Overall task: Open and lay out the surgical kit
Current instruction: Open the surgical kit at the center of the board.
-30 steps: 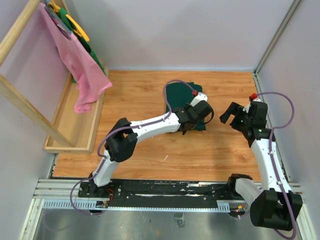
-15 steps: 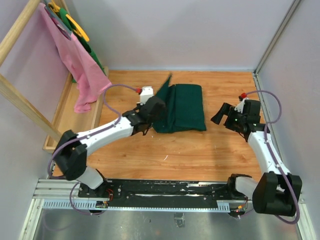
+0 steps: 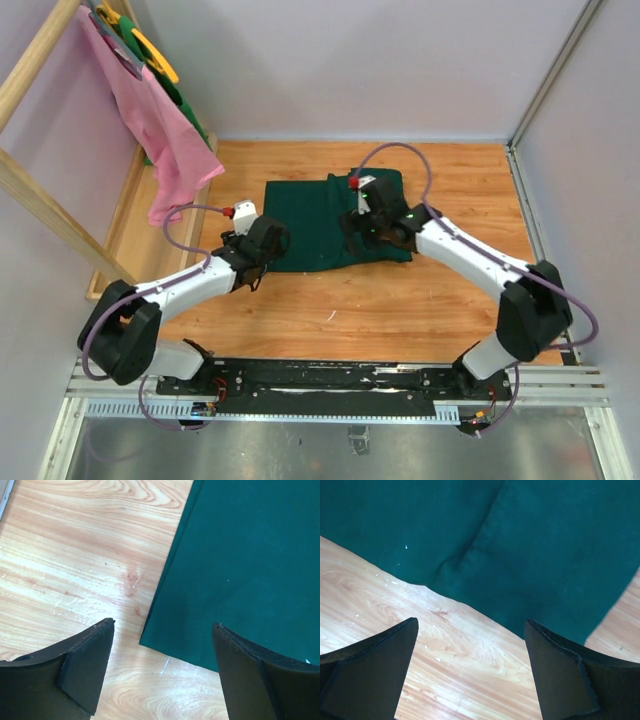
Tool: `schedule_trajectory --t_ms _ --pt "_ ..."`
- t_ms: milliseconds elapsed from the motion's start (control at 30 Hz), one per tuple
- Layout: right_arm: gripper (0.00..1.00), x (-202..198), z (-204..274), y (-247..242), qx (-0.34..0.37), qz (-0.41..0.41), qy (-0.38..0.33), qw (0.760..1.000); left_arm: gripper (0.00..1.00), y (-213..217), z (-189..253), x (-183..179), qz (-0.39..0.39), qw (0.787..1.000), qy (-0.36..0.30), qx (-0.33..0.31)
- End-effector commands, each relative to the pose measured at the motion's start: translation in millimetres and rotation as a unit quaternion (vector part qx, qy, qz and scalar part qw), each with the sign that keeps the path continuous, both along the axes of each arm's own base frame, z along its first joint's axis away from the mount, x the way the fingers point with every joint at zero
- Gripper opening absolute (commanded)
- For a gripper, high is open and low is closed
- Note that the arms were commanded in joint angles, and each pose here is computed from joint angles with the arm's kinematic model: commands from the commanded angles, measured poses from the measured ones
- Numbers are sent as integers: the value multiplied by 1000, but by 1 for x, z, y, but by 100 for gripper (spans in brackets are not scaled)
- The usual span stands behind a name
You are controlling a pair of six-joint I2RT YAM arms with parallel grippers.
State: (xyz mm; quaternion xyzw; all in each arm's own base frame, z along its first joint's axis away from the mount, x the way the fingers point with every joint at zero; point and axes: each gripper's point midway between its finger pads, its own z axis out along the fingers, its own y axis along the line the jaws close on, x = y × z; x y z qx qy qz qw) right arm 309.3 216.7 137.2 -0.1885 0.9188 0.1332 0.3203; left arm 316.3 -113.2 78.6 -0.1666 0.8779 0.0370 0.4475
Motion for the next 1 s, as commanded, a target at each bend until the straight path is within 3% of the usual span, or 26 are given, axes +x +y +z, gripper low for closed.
schedule_trajectory --t_ms 0,167,267,367,433,533,633,700,833,967 --pt "88 -4 -24 -1 -161 19 -3 987 84 -9 27 9 -4 998 -48 -48" --pt "83 1 -47 1 -266 12 7 964 81 -33 27 14 -48 994 -43 -83" --pt "77 5 -58 -3 -289 -1 13 957 74 -40 19 21 -60 995 -33 -79" --pt "67 7 -60 -2 -291 -3 15 957 56 -47 5 28 -68 995 -16 -67" --pt "56 9 -59 -3 -287 -6 15 958 37 -50 -5 33 -69 996 -6 -58" --pt "42 14 -56 -6 -282 -10 16 959 24 -51 -17 37 -66 997 7 -46" --pt "37 17 -52 -10 -278 -13 12 960 22 -49 -27 37 -63 997 13 -40" --pt "24 18 -47 -11 -270 -14 3 963 21 -48 -31 37 -61 997 17 -36" --pt "21 21 -32 -19 -231 -32 -15 972 19 -44 -40 36 -55 998 24 -29" --pt "12 27 -16 -48 -173 -75 -18 982 18 -38 -47 36 -51 998 31 -23"
